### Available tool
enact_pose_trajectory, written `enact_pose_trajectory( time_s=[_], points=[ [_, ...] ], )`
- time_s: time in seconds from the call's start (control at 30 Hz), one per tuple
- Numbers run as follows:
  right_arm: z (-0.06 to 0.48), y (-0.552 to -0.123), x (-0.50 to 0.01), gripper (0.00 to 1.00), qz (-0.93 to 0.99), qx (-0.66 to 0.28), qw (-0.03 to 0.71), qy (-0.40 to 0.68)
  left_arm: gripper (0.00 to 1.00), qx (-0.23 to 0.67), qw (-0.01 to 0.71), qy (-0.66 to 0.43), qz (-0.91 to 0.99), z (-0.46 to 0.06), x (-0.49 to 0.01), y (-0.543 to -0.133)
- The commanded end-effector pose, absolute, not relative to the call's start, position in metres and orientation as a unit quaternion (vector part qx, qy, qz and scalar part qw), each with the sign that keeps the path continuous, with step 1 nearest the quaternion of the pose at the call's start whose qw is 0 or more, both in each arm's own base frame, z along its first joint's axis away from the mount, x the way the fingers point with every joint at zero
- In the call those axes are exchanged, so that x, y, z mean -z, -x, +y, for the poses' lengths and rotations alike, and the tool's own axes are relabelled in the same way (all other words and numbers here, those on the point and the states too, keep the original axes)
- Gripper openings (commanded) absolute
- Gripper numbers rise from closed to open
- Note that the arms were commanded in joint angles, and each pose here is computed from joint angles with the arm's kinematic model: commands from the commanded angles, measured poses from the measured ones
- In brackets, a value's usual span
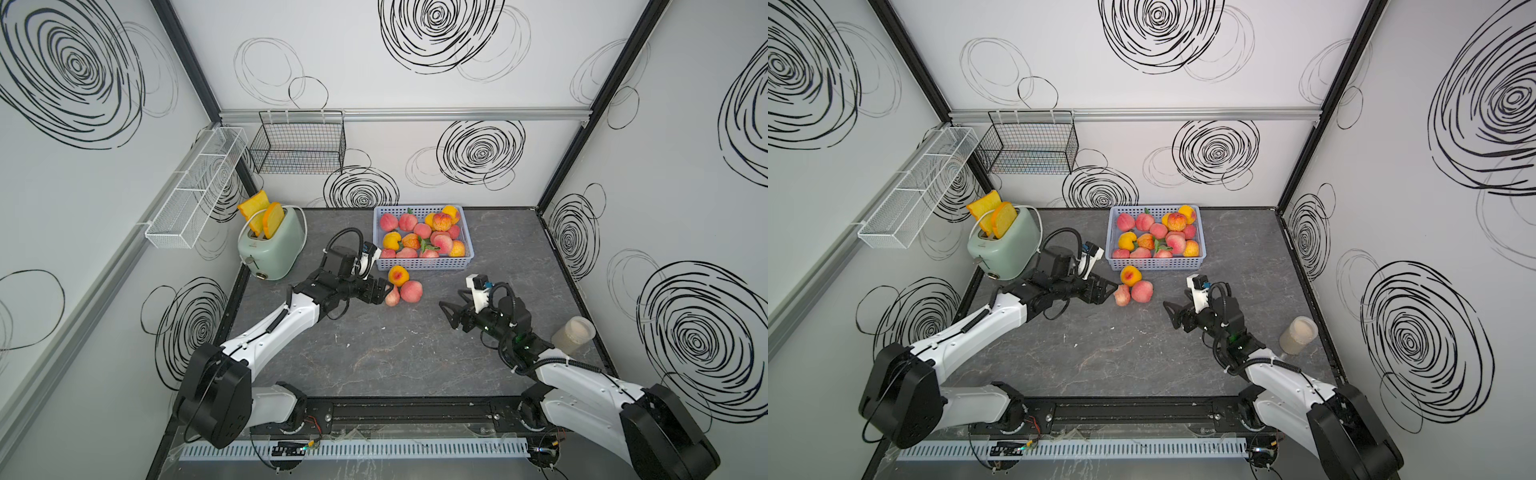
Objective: Put the peaches into the basket
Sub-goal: Pick up the peach from the center of the board.
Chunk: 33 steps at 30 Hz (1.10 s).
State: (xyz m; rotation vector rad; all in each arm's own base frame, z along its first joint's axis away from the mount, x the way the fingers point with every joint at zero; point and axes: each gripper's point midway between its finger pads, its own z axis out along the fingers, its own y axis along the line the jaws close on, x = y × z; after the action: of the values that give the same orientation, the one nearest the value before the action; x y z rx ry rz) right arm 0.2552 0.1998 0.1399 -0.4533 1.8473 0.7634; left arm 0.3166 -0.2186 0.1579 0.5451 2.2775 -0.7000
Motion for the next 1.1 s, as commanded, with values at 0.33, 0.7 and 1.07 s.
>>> enact_pose_trajectory(
  time_s=[0.33,0.7,1.07],
  points=[
    [0.241,-0.229,-0.156,0.86,0.721,-0.303,0.551,0.291,0.84,0.206,0.341,-0.180,0.900,-0.235,-0.101,-0.336],
    [0.246,-0.227,-0.159,0.86,0.716,-0.299,0.555,0.299,0.85,0.178,0.317,-0.184,0.913,-0.238,-0.073,-0.353],
    [0.249,-0.225,-0.159,0.86,0.714,-0.299,0.555,0.305,0.80,0.174,0.307,-0.176,0.919,-0.243,-0.058,-0.365]
  ],
)
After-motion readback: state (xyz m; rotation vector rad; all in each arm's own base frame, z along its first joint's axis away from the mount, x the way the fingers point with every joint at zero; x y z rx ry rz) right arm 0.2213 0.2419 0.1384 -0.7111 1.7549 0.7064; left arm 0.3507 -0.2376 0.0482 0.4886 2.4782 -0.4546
